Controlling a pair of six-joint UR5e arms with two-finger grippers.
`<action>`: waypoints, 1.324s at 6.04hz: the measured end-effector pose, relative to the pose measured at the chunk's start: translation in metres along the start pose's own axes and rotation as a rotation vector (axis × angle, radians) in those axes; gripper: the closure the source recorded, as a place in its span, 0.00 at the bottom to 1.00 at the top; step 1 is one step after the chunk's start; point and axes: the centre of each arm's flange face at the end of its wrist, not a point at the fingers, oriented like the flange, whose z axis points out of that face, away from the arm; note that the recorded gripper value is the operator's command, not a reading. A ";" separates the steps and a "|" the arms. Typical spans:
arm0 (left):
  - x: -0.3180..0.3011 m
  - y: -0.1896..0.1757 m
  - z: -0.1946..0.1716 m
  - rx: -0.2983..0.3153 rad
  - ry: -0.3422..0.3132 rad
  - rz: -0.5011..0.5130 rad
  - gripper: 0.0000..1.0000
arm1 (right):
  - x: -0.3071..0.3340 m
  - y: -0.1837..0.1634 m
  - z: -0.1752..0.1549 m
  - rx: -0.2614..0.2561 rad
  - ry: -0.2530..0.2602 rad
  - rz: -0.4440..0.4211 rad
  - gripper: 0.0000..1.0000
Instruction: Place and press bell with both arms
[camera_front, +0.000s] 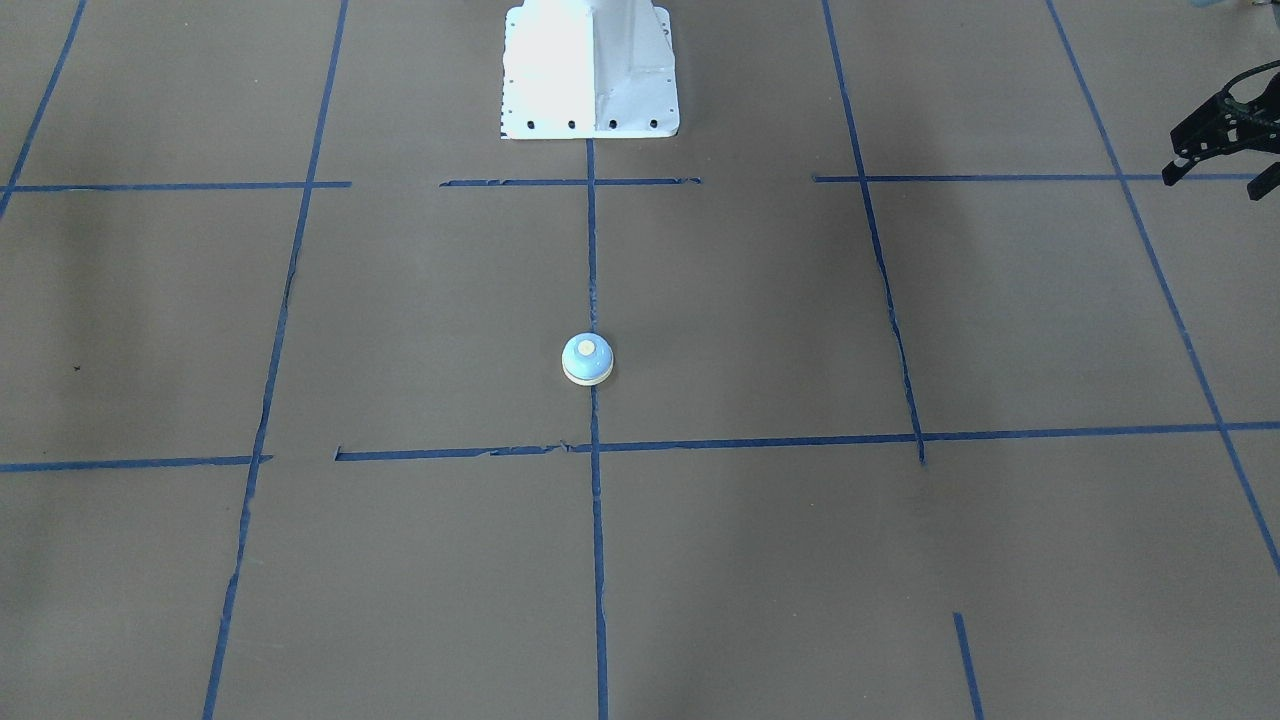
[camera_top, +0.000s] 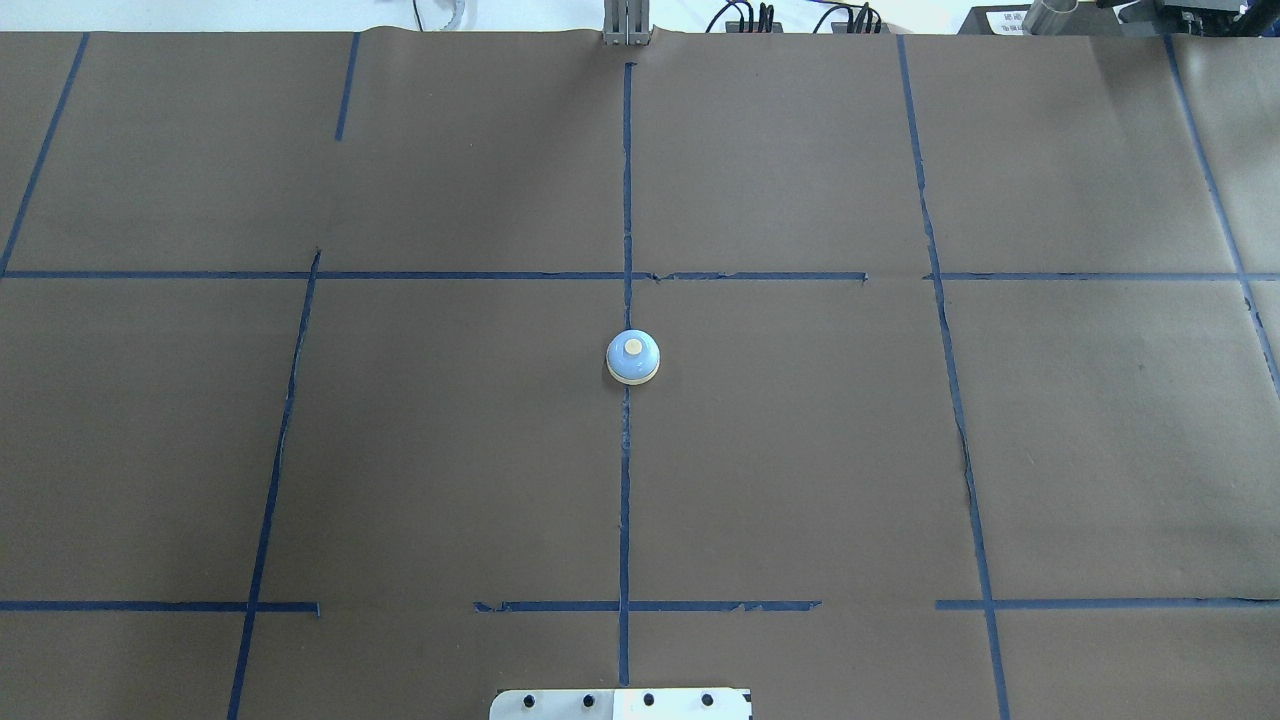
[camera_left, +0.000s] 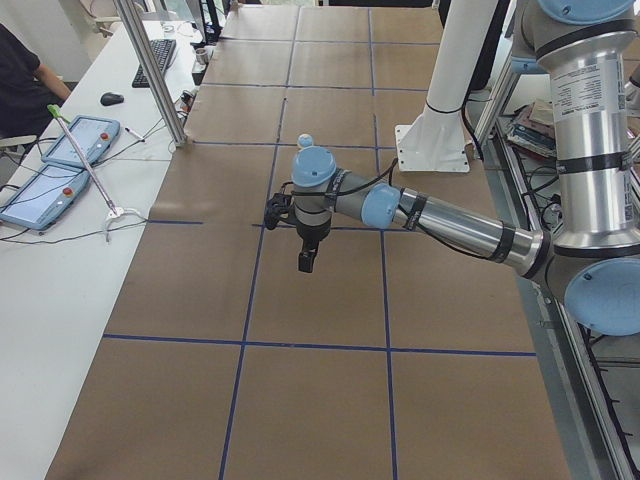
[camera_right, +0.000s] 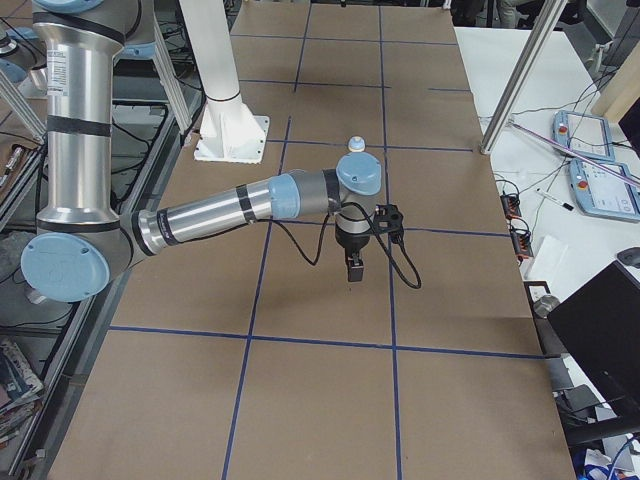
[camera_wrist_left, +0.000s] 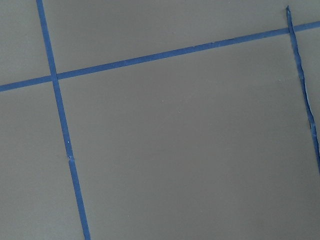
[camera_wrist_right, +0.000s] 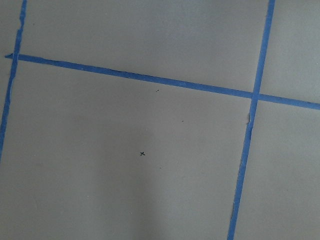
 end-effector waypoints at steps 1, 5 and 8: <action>-0.002 0.000 0.001 -0.002 -0.001 -0.003 0.00 | 0.001 -0.002 0.002 -0.003 0.000 0.000 0.00; -0.017 0.002 0.008 -0.011 -0.006 -0.024 0.00 | 0.009 0.007 0.010 -0.023 0.001 -0.016 0.00; -0.109 0.016 0.008 0.003 0.046 -0.038 0.00 | 0.021 0.028 0.019 -0.048 -0.008 -0.038 0.00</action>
